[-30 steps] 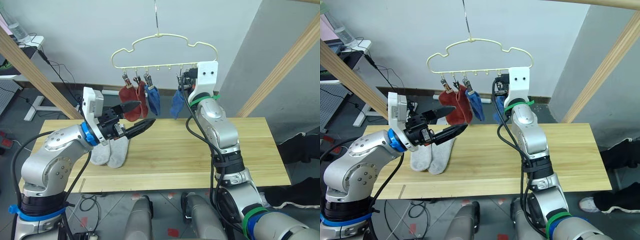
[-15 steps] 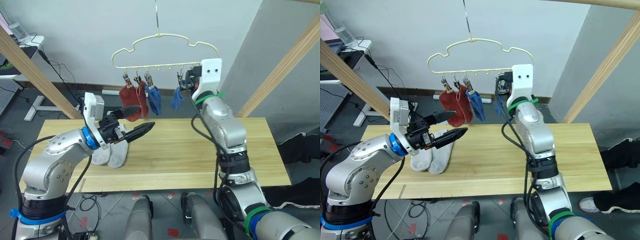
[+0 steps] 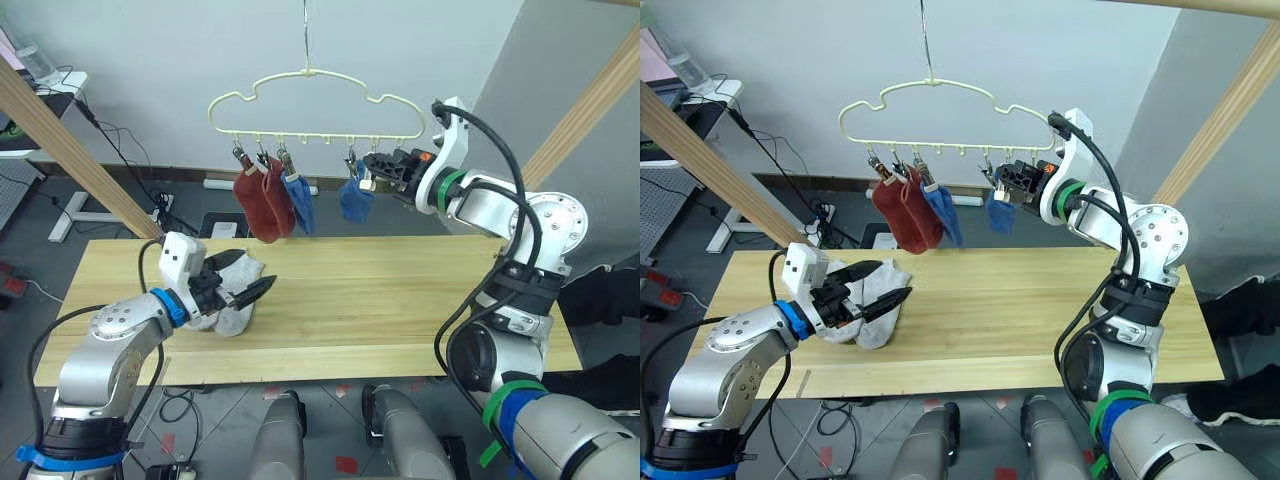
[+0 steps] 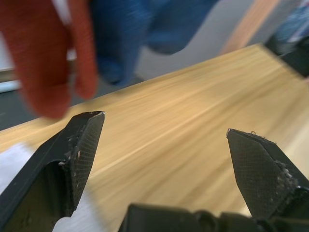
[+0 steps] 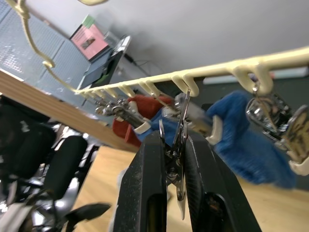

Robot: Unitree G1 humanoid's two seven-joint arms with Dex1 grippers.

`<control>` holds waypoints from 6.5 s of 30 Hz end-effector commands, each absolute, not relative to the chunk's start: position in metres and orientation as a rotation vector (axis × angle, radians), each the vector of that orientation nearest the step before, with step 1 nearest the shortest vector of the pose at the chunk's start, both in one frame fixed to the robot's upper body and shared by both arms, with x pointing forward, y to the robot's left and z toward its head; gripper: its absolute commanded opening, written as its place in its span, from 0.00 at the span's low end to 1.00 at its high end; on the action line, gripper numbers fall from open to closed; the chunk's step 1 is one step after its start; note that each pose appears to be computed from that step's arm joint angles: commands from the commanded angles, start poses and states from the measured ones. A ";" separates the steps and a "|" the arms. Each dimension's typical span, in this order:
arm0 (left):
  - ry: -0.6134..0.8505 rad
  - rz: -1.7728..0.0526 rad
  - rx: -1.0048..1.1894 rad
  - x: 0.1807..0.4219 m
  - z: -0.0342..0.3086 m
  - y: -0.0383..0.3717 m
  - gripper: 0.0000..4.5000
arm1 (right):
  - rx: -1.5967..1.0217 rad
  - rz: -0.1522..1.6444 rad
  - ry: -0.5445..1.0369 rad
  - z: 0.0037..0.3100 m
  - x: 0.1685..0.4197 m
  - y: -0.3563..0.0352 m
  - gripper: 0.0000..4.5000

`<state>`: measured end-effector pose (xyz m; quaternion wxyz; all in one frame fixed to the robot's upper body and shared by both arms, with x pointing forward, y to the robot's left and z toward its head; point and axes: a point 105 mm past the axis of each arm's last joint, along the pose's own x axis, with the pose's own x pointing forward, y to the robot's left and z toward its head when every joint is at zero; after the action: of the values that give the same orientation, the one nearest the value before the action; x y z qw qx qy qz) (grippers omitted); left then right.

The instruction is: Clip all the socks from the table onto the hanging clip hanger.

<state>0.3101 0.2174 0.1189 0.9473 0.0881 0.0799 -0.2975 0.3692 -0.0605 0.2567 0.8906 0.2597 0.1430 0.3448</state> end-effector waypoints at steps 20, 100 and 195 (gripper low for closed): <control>0.310 -0.446 0.388 0.381 0.044 0.227 1.00 | 0.506 0.708 0.281 0.266 0.364 -0.058 0.05; -0.474 -0.910 0.443 0.319 0.191 0.094 0.00 | 0.678 0.702 0.405 0.254 0.358 -0.039 0.04; -0.236 -1.075 0.196 0.295 0.235 0.138 0.99 | -0.152 0.262 -0.289 0.247 0.351 -0.088 1.00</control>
<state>0.3073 0.1357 0.2137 0.8561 0.0760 -0.0812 -0.5047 0.3522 -0.0860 0.2307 0.9785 -0.0758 -0.0948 0.1668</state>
